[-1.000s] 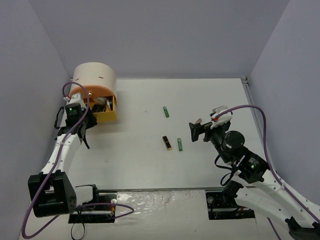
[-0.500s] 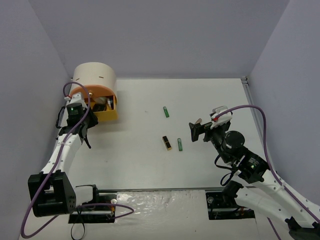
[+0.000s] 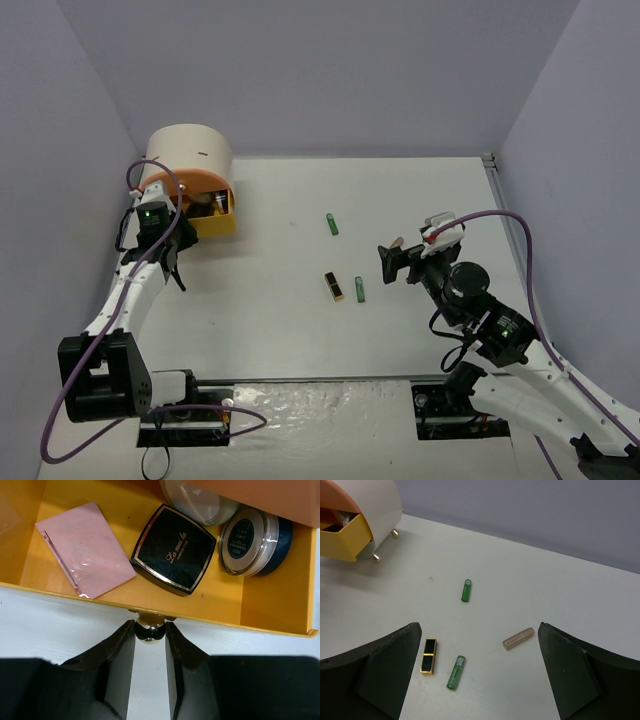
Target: Organize the makeup
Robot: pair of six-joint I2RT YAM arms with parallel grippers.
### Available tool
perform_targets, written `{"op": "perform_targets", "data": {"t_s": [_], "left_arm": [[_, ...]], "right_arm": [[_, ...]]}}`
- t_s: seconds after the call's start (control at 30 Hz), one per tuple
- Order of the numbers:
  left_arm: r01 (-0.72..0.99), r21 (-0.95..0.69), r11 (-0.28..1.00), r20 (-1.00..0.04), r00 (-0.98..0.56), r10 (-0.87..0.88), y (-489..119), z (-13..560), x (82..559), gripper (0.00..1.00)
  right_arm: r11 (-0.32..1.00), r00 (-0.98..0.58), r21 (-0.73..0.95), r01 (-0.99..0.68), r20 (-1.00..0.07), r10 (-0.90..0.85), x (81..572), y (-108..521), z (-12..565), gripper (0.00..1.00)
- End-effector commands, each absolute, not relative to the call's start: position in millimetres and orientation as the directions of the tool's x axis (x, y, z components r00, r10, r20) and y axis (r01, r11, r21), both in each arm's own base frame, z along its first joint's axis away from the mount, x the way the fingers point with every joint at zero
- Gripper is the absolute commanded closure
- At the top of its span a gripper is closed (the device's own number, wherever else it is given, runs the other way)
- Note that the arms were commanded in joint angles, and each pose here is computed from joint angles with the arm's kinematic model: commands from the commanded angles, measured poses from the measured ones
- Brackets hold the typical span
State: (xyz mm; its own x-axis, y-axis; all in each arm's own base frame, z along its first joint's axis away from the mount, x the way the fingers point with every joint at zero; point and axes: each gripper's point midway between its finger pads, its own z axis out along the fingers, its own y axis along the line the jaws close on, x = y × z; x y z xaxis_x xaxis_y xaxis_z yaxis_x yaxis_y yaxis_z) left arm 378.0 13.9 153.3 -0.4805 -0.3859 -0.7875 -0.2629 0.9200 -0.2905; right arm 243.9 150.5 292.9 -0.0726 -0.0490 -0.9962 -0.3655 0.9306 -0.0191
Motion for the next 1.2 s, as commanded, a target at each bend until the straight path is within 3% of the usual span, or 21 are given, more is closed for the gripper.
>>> {"op": "perform_targets", "data": {"t_s": [0.0, 1.17], "left_arm": [[-0.202, -0.343, 0.917, -0.878, -0.277, -0.389, 15.5, 229.4, 413.9, 1.00], [-0.181, -0.365, 0.913, -0.898, -0.189, -0.396, 20.2, 236.0, 468.0, 1.00]], "right_arm": [[0.939, -0.016, 0.001, -0.343, -1.000, -0.005, 249.4, 151.5, 311.3, 0.00], [0.939, -0.029, -0.015, -0.345, -0.999, -0.027, 252.7, 155.0, 305.4, 0.00]]}}
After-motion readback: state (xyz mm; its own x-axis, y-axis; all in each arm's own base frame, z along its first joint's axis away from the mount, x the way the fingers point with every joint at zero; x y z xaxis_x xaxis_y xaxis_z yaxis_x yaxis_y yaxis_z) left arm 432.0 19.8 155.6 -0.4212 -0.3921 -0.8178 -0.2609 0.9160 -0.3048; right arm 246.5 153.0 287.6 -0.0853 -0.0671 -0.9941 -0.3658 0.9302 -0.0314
